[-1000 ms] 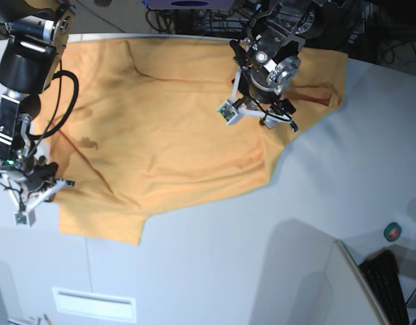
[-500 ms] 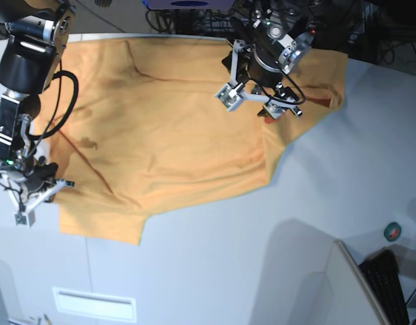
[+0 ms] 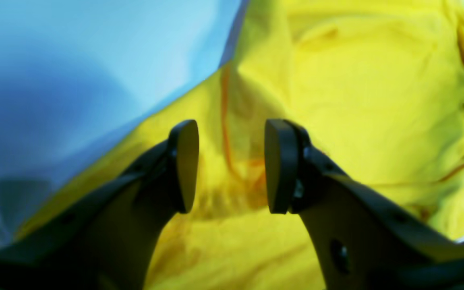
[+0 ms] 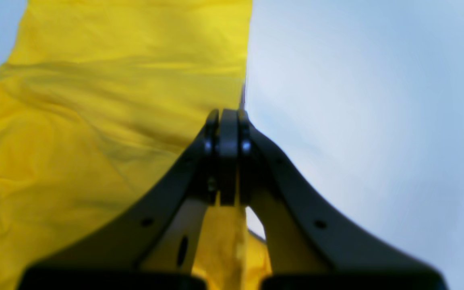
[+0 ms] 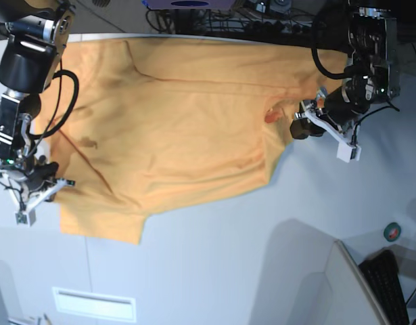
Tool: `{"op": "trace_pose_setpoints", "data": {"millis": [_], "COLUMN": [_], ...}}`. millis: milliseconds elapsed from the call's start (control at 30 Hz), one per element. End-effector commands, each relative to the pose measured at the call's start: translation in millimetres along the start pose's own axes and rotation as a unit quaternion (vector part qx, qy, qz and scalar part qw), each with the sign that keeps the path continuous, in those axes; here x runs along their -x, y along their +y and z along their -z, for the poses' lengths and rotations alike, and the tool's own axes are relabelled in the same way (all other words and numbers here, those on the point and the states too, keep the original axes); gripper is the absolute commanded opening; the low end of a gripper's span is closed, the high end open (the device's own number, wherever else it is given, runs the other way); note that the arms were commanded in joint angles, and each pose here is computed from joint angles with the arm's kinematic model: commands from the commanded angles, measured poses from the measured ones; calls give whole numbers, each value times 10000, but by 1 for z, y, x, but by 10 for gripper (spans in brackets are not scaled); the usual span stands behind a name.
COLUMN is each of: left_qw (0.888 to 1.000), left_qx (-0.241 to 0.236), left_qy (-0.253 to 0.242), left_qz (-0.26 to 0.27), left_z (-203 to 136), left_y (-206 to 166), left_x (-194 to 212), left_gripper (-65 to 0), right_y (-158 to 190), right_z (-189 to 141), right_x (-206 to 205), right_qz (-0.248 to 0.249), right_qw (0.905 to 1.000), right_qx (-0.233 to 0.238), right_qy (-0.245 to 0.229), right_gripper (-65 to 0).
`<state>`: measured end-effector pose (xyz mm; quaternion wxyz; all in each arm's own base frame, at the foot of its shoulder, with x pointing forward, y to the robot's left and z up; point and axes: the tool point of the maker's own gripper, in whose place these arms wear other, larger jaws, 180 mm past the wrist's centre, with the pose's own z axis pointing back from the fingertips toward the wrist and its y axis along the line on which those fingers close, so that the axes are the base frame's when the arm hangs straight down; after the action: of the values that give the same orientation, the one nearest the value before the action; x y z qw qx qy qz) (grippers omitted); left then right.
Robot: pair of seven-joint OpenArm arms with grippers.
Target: Layout the t-shirt on the table in an organized manner, then fold the t-shirt properly
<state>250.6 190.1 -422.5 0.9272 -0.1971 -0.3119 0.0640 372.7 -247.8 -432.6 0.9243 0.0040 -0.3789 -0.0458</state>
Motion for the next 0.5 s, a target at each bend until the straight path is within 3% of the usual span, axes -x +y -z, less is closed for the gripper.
{"op": "trace_pose_setpoints", "data": {"millis": [0, 233, 467], "left_qw": [9999, 9983, 9942], "left_qx": [47, 383, 737], "left_qy": [-87, 413, 575], "left_qz": [-30, 150, 525], "left_z": [1, 32, 49], "left_y": [1, -25, -60], "left_x": [-7, 13, 12], "left_gripper": [-398, -398, -398], "right_y": [-2, 5, 3], "right_z": [-2, -1, -2], "right_x": [-27, -27, -27], "right_qz": [-92, -242, -217], "right_qw": [9994, 9992, 9993], "right_qx": [1, -60, -44], "right_qy": [-333, -309, -314], "right_gripper": [-650, -650, -650]}}
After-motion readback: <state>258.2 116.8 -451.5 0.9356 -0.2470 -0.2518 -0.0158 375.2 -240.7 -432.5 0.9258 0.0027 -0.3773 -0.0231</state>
